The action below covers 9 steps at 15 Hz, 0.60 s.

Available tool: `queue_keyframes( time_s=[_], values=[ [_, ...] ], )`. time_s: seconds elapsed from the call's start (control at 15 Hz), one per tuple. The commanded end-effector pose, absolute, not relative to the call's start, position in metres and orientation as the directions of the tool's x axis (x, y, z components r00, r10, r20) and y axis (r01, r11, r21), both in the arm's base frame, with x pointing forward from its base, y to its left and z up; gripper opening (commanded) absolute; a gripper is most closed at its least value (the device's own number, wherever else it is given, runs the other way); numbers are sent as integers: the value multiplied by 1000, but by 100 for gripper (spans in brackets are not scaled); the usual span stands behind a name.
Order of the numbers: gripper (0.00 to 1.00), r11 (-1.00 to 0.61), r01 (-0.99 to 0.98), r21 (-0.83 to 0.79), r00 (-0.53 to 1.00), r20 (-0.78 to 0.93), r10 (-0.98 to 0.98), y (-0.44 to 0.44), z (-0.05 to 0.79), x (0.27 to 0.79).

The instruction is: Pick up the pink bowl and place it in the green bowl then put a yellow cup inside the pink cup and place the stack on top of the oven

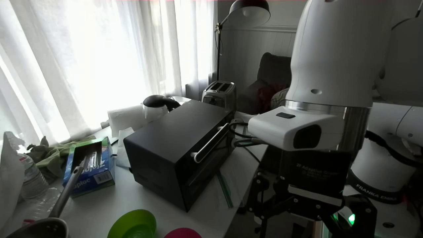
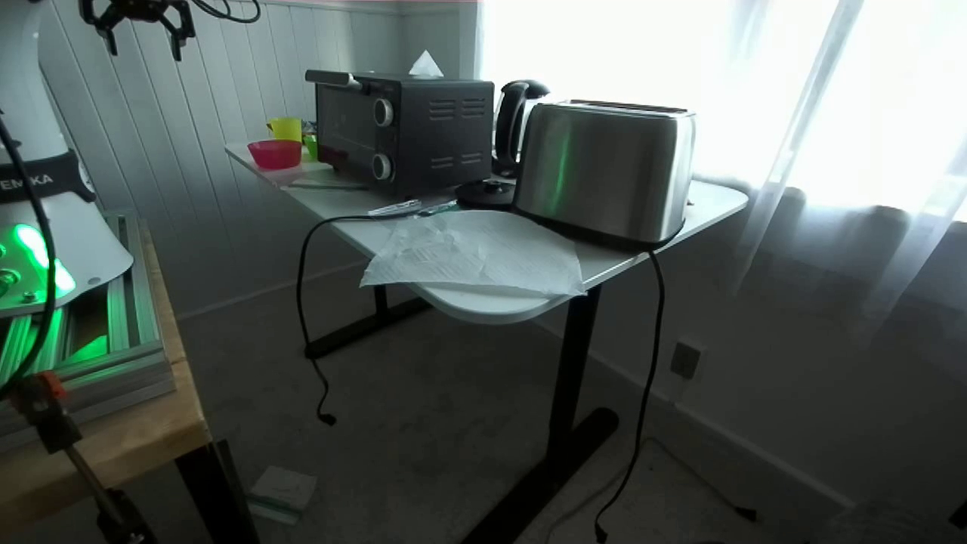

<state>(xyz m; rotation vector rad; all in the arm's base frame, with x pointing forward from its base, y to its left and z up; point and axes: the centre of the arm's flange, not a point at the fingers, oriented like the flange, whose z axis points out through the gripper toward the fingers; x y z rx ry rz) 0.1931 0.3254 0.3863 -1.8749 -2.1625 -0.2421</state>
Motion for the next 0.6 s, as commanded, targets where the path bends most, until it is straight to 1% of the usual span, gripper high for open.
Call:
queue_keyframes(
  time_s=[0.0, 0.2, 0.33, 0.53],
  values=[
    [100, 150, 988, -49, -128, 309, 942, 326, 387, 193],
    [100, 150, 987, -48, -128, 310, 942, 326, 387, 193],
    [100, 158, 987, -19, -144, 324, 935, 342, 378, 198],
    [100, 130, 987, 92, -154, 344, 926, 356, 366, 210]
  ],
)
